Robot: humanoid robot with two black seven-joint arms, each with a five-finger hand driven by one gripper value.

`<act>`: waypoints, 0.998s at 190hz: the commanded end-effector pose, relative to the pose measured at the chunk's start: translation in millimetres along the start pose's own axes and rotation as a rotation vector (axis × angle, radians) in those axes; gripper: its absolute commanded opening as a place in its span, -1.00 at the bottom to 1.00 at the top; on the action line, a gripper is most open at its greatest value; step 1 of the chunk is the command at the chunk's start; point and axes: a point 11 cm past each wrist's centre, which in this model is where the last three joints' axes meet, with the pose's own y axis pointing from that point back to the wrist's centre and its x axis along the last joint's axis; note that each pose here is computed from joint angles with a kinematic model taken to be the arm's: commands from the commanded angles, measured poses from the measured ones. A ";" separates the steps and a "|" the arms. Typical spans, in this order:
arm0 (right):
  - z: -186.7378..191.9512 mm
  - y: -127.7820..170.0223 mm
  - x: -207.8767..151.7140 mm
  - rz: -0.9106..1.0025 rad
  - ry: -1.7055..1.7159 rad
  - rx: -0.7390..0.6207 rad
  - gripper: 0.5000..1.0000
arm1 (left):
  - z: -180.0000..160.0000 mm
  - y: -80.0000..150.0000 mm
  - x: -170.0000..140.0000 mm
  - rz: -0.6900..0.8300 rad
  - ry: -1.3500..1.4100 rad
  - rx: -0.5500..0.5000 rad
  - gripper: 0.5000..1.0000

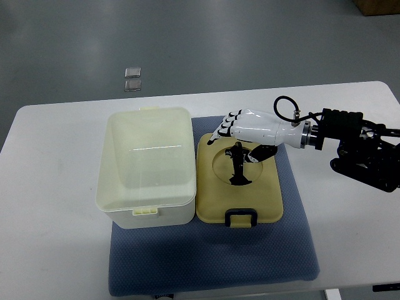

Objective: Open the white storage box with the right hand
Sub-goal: 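Lower the held lid onto the mat beside the box, then open the right hand and withdraw it from the lid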

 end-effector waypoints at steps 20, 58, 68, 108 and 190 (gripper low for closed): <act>-0.6 4.1 -13.3 -0.018 -0.016 -0.007 0.25 | 0.0 0.0 0.0 0.000 0.000 0.000 1.00; -3.2 9.9 -32.5 -0.059 -0.007 -0.002 0.25 | 0.0 0.0 0.0 0.000 0.000 0.000 1.00; 0.3 12.8 -33.2 -0.059 0.005 -0.013 0.25 | 0.0 0.0 0.0 0.000 0.000 0.000 1.00; 19.6 27.8 -15.0 -0.054 0.051 -0.062 0.25 | 0.0 0.0 0.0 0.000 0.000 0.000 1.00; 67.8 79.8 22.7 0.040 -0.019 -0.262 0.25 | 0.0 0.0 0.0 0.000 0.000 0.000 1.00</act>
